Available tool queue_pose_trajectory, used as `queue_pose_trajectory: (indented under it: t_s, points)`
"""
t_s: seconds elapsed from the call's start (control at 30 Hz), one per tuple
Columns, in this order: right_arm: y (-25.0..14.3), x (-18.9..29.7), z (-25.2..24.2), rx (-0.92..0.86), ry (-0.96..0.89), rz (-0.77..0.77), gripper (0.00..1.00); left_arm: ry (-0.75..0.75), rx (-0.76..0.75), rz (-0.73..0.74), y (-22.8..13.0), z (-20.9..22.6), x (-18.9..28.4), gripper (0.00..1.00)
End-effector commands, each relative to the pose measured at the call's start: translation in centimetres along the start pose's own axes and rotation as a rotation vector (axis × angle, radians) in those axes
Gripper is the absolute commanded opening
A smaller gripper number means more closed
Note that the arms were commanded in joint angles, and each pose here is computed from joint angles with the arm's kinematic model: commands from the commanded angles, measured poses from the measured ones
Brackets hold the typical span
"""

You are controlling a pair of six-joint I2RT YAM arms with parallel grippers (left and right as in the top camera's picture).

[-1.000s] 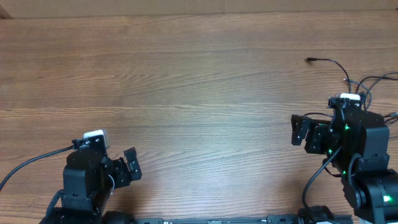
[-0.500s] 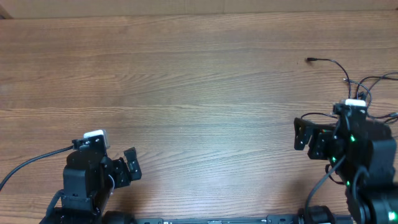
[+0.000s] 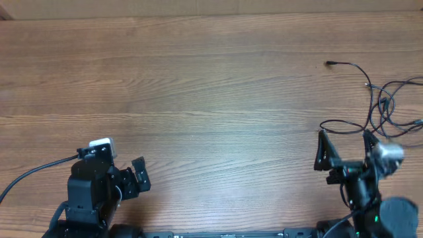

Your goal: Untangle cables

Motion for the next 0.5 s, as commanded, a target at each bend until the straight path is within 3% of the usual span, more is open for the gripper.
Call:
queue_pose_trajectory:
  t_s: [0.0, 0.33, 0.47]
  points:
    - [-1.1, 0.3, -0.3, 0.002, 0.007, -0.125, 1.0, 0.011, -0.009, -0.007, 0.0, 0.2, 0.0, 1.0]
    - [-6.0, -3.5, -1.0, -0.004, 0.026, -0.356, 1.0, 0.011, -0.008, -0.007, 0.0, 0.2, 0.0, 1.0]
    - [-7.1, -3.8, -0.9, 0.081, 0.026, -0.289, 1.0, 0.011, -0.008, -0.007, 0.0, 0.2, 0.0, 1.0]
Point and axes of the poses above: each gripper's point midway between its finger pads, its own x axis back along the fingers, its own z axis along the line the jaws close on, y = z × x, the point moved 6 cm from there along x, back along the fingers, and after that the axes turned 2 degrees about x, right-handed, at the moved point
